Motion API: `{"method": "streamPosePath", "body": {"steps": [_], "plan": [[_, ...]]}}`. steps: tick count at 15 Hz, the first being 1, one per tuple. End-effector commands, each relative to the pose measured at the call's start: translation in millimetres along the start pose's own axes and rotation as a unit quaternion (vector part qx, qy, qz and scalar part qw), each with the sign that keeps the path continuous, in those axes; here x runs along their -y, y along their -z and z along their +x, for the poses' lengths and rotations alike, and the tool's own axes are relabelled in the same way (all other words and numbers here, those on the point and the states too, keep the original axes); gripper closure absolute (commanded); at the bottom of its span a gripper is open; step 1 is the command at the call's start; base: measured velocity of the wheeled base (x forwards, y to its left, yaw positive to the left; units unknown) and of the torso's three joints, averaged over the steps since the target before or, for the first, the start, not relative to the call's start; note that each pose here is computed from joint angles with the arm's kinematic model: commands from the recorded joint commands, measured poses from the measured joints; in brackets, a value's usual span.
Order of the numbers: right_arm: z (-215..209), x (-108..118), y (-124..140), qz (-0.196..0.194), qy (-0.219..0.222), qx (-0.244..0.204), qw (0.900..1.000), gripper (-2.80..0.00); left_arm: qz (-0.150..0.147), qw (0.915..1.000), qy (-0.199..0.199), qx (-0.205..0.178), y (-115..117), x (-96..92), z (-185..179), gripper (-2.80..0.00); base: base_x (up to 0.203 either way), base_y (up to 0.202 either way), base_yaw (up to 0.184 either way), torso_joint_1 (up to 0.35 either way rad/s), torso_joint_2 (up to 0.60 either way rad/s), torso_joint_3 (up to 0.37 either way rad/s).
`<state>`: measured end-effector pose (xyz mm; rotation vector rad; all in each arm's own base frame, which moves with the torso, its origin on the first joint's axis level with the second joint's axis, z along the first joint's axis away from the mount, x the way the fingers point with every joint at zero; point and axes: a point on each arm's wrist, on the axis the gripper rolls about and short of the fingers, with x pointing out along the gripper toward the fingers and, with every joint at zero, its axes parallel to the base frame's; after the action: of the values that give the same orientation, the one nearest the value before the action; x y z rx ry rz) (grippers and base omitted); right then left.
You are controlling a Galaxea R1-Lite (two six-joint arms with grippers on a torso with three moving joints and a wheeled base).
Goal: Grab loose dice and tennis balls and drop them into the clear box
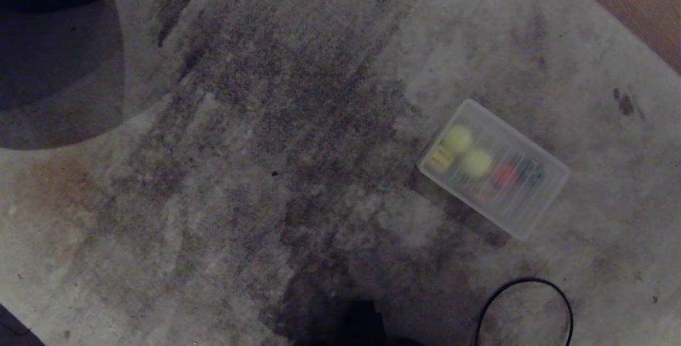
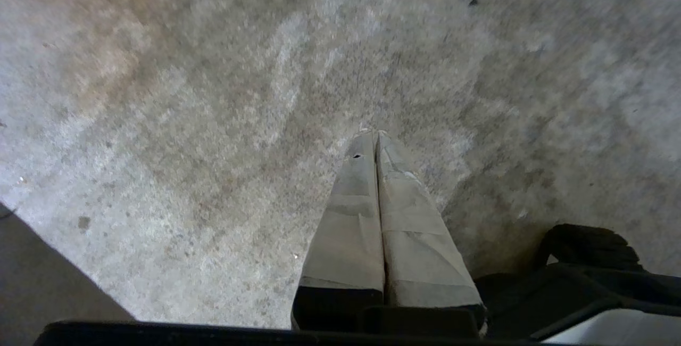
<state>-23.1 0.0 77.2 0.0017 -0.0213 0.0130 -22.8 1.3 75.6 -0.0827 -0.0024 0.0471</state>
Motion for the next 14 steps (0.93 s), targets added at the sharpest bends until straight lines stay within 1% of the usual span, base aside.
{"method": "streamPosePath", "body": {"steps": [1,14], "plan": [[0.8,0.0,2.0,0.0,0.0,-0.005,1.0,0.0,0.0,1.0,0.0,-0.001,0.3,0.0,0.2,0.0,0.0,0.0,0.0,0.002,0.0,0.203],[0.8,0.0,2.0,0.0,0.0,-0.005,1.0,0.0,0.001,1.0,0.0,-0.001,0.3,0.0,0.2,0.0,0.0,0.0,0.0,0.004,0.0,0.203]]}}
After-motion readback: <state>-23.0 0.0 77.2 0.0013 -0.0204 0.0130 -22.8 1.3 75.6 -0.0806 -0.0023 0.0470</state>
